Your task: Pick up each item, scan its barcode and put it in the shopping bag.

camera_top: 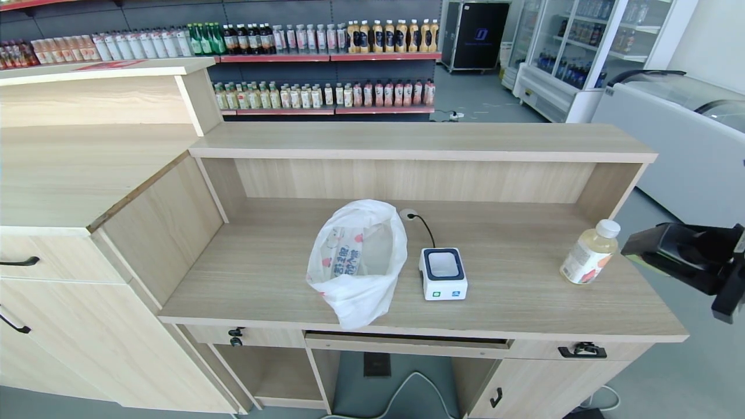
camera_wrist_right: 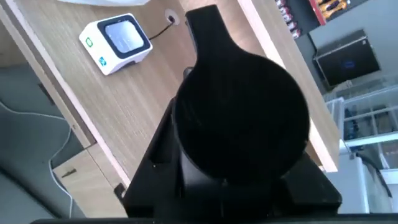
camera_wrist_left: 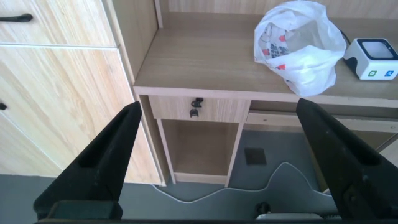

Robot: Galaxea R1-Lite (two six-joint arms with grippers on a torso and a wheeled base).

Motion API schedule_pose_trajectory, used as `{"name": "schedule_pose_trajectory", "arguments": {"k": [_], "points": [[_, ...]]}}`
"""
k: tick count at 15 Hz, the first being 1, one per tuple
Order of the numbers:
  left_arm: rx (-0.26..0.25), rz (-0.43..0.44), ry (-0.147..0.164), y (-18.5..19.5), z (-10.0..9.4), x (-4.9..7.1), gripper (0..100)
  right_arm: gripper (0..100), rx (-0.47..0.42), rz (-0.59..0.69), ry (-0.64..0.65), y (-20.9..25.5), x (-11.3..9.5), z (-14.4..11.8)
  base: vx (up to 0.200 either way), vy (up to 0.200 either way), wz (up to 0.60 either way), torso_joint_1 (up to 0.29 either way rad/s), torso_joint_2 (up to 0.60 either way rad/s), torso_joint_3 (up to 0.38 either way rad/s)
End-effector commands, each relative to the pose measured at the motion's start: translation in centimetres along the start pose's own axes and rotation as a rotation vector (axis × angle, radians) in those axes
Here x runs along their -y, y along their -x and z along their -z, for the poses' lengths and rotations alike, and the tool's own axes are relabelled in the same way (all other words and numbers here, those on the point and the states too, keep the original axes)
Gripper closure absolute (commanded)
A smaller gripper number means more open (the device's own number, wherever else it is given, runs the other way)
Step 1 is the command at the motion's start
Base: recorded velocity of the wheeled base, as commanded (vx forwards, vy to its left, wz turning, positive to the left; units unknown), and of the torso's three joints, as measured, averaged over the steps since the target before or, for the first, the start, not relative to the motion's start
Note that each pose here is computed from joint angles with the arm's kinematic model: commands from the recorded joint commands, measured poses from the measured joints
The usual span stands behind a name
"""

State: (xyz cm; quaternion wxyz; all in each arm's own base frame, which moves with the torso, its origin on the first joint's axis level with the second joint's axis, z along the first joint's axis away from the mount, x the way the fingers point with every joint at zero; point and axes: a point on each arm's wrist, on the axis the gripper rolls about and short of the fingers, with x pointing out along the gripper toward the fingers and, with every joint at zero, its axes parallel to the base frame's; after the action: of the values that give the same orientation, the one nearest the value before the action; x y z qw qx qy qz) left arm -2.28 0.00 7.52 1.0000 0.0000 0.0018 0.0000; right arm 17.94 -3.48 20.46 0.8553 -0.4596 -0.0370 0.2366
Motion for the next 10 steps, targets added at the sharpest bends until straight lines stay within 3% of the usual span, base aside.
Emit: {"name": "schedule_pose_trajectory", "arguments": {"k": [1,4,8,9,10], "points": [[0.001,0.000,0.000,0.0,0.0,0.0,0,100,-0.007,0.011,-0.014,0.2,0.2,0.1,0.000,0.000,0.60,0.002,0.00,0.002],[0.001,0.000,0.000,0.0,0.0,0.0,0,100,0.017,0.017,-0.149,-0.8,1.0,-0.7,0.000,0.000,0.60,-0.004,0.00,0.002],[0.001,0.000,0.000,0.0,0.0,0.0,0,100,-0.142,0.194,-0.516,-5.0,2.6,-2.1,0.000,0.000,0.60,-0.001,0.00,0.005],[0.001,0.000,0.000,0.0,0.0,0.0,0,100,-0.079,0.126,-0.823,-8.1,2.4,-2.9,0.000,0.000,0.60,0.002,0.00,0.002],[0.001,0.000,0.000,0.0,0.0,0.0,0,100,-0.084,0.103,-1.044,-9.9,2.1,-2.1,0.000,0.000,0.00,0.000,0.00,0.000]]}}
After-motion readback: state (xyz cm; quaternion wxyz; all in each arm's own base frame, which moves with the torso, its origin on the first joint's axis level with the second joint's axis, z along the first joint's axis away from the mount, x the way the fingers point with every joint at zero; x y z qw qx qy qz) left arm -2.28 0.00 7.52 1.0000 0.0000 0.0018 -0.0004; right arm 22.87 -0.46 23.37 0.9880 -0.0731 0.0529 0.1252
